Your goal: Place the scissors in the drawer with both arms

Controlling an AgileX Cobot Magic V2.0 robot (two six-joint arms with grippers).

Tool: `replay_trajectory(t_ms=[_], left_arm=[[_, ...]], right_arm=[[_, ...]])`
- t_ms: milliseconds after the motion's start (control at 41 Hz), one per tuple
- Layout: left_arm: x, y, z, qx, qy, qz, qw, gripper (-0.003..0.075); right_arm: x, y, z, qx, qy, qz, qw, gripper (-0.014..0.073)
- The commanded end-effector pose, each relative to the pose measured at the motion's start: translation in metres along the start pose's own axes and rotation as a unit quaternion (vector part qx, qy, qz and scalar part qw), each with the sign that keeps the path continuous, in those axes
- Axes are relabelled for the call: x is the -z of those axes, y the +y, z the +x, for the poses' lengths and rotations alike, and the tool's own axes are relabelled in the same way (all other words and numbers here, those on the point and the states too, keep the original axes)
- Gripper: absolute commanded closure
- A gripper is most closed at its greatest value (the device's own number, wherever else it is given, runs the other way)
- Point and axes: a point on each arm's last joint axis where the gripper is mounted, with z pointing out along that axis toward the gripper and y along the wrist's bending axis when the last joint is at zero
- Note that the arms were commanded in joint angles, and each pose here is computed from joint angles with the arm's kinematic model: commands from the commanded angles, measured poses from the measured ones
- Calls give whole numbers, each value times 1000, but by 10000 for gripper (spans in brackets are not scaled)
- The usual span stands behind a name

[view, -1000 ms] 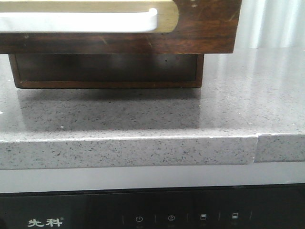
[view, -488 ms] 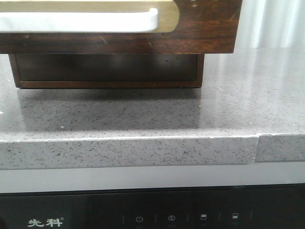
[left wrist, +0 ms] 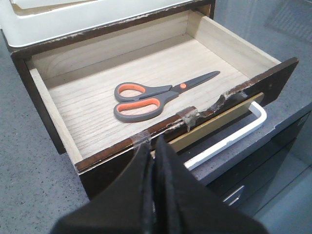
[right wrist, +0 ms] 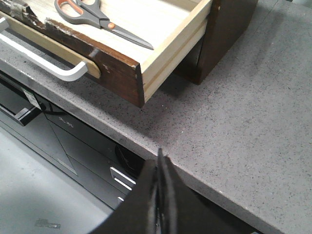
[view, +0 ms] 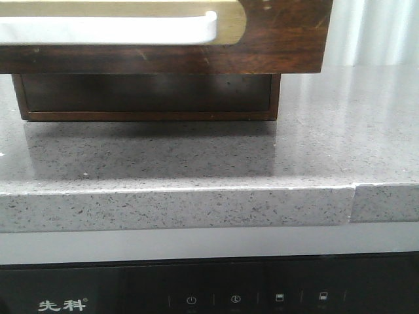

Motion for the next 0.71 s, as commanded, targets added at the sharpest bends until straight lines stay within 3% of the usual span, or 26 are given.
replay_trajectory(t_ms=[0,268,390,488,683], left_arm=[[6,0,-15,3,-52,5,999,741],[6,0,-14,4,-52,4,999,741],[6,3,-7,13,-49,-23,998,741],[4,8,9,20,-46,-69,996,741],[-14,12,58,25,-126,-133,983,741]], right_arm=[[3,0,-11,1,-41,3,999,712],[3,0,-11,1,-41,3,999,712],[3,0,-11,1,-41,3,999,712],[3,0,-11,1,-41,3,999,712],[3,0,-11,1,-41,3,999,712]])
